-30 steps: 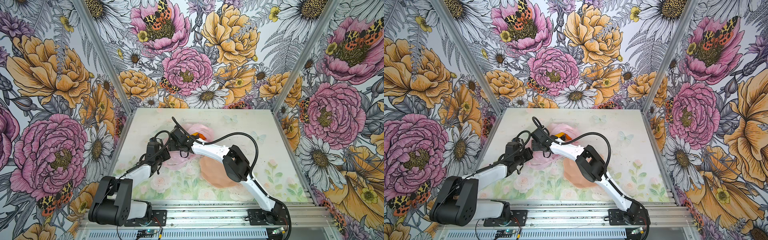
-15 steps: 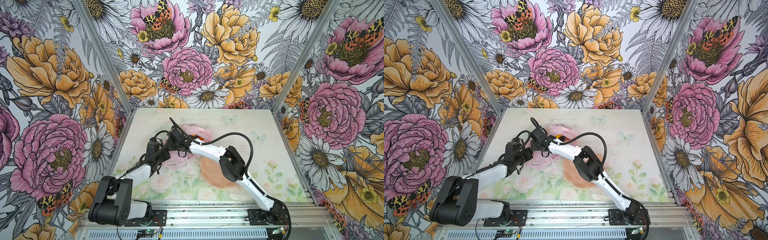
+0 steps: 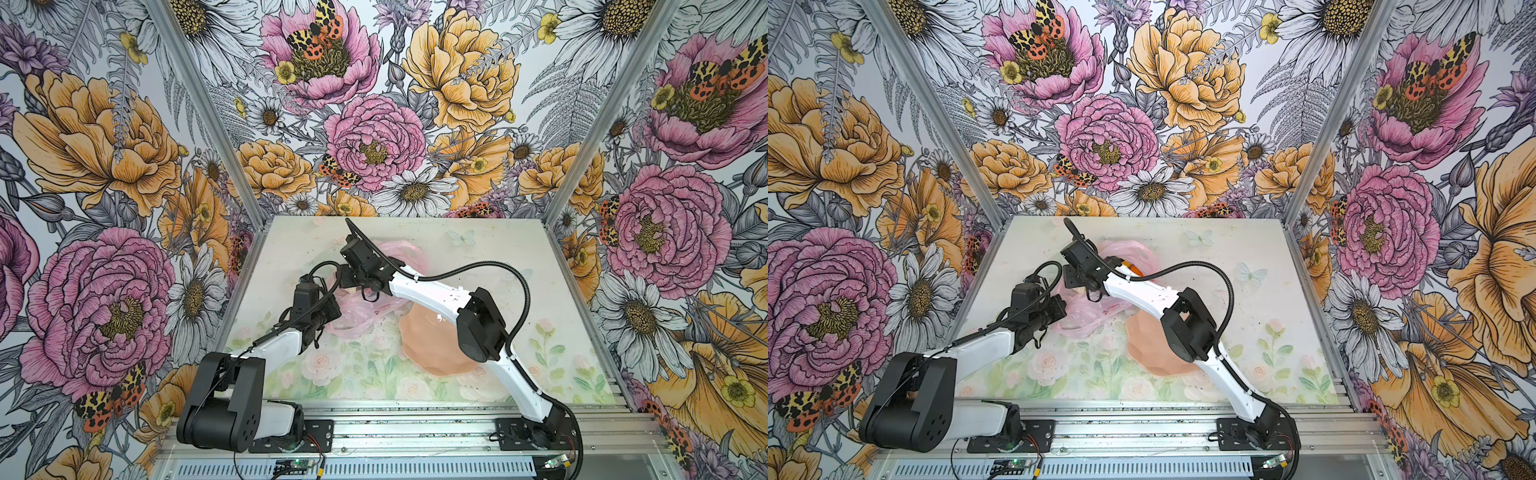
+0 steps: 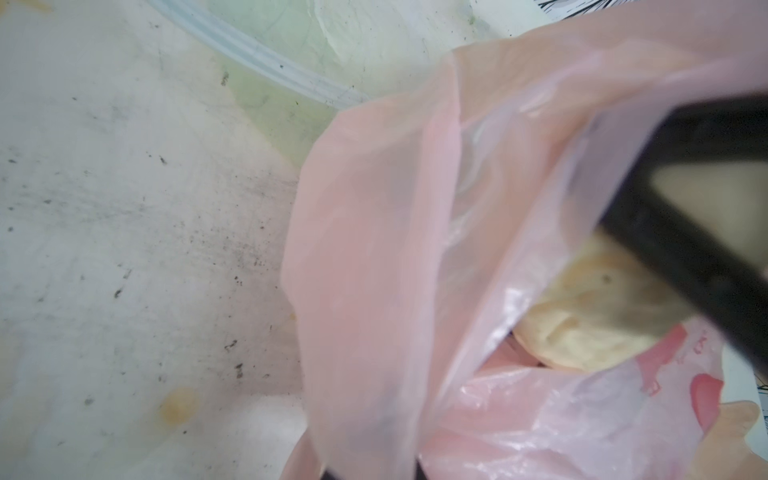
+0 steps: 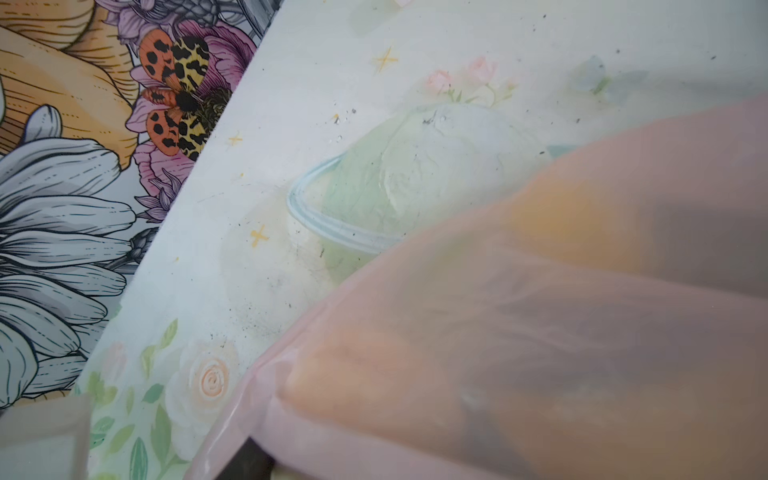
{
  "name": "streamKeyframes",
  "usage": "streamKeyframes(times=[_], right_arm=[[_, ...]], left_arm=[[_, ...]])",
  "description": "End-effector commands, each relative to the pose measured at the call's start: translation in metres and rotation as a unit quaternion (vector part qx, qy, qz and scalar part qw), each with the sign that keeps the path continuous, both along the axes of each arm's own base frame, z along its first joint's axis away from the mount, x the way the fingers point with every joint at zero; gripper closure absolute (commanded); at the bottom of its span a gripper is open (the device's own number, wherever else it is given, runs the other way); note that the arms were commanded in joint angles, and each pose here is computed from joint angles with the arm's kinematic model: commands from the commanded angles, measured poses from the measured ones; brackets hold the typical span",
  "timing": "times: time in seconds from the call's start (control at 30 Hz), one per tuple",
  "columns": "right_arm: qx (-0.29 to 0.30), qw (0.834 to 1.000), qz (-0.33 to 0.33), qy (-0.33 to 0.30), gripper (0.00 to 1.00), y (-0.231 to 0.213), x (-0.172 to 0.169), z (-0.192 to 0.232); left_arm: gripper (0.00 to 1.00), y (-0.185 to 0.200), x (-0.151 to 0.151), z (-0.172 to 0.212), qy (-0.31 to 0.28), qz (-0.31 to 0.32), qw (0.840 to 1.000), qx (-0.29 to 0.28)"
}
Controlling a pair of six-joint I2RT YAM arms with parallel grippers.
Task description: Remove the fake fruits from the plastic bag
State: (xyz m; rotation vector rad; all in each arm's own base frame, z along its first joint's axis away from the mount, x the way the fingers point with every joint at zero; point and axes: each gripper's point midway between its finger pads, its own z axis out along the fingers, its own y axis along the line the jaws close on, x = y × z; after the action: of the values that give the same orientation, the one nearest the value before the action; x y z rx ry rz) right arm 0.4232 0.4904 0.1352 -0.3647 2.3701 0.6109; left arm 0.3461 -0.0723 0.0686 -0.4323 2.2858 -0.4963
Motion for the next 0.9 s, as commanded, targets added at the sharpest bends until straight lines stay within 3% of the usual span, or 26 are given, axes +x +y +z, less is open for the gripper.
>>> streamKeyframes(times=[0.0,0.2,0.47,0.63,0.87], right_arm=[[0.014,1.0,0.001,-0.025,0.45,-0.007,0.003,0.035],[0.015,1.0,-0.001,-0.023,0.44,-0.01,0.005,0.034],[0.048,0.998,-0.023,-0.029,0.44,-0.013,0.044,0.04],[0.055,0.998,-0.026,-0.025,0.45,-0.014,0.049,0.04],[0.038,0.999,-0.012,0.0,0.46,-0.03,0.022,0.04]], left_arm=[[1.0,-0.001,0.003,0.005,-0.007,-0.004,1.0,0.008],[1.0,-0.008,0.004,0.005,-0.01,-0.015,1.0,0.015],[1.0,-0.052,-0.002,0.009,-0.021,-0.102,0.994,0.039],[1.0,-0.049,0.0,0.006,-0.011,-0.095,0.994,0.049],[1.0,-0.032,0.014,-0.002,0.01,-0.05,0.997,0.06]])
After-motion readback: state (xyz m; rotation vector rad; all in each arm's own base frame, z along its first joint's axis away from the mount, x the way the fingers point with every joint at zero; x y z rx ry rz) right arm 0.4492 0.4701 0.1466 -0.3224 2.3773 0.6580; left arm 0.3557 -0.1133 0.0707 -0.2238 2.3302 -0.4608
